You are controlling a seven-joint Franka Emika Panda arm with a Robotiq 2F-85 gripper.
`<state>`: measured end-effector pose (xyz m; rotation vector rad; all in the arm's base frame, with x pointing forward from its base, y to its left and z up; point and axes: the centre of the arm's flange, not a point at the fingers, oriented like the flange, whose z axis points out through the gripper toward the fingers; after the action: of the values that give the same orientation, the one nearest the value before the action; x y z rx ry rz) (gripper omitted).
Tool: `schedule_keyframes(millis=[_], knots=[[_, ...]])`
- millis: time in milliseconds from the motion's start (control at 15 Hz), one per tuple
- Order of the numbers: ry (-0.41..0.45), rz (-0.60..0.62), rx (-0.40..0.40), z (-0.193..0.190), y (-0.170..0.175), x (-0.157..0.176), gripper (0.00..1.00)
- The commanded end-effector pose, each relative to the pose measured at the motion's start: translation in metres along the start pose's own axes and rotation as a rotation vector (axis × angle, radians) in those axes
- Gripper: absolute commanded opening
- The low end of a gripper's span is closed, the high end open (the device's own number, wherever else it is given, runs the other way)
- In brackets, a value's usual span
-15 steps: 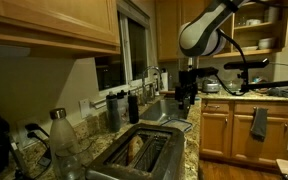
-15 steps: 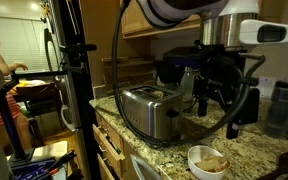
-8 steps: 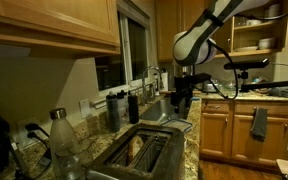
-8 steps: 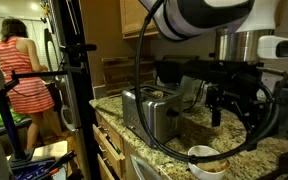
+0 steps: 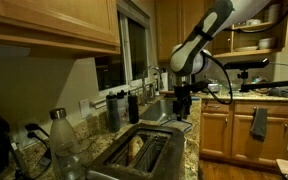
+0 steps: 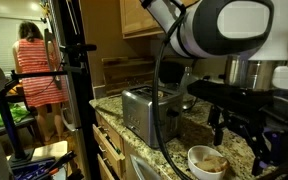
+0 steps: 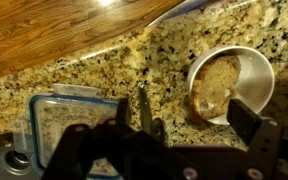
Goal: Place one slice of bread in each of the toaster slots
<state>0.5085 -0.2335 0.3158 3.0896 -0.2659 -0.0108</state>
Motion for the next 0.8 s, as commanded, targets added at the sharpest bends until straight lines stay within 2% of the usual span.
schedule_keyframes(millis=[0,333,600,667,733], knots=[[-0.016,-0.061,0.016,0.009,0.017,0.008,1.0],[-0.034,-0.144,0.024,0.018,0.028,0.014,1.0],[-0.058,-0.222,0.054,0.02,0.023,0.017,1.0],[-0.037,-0.188,0.019,0.023,0.019,0.014,1.0],[-0.044,-0.201,0.026,0.024,0.017,0.014,1.0]])
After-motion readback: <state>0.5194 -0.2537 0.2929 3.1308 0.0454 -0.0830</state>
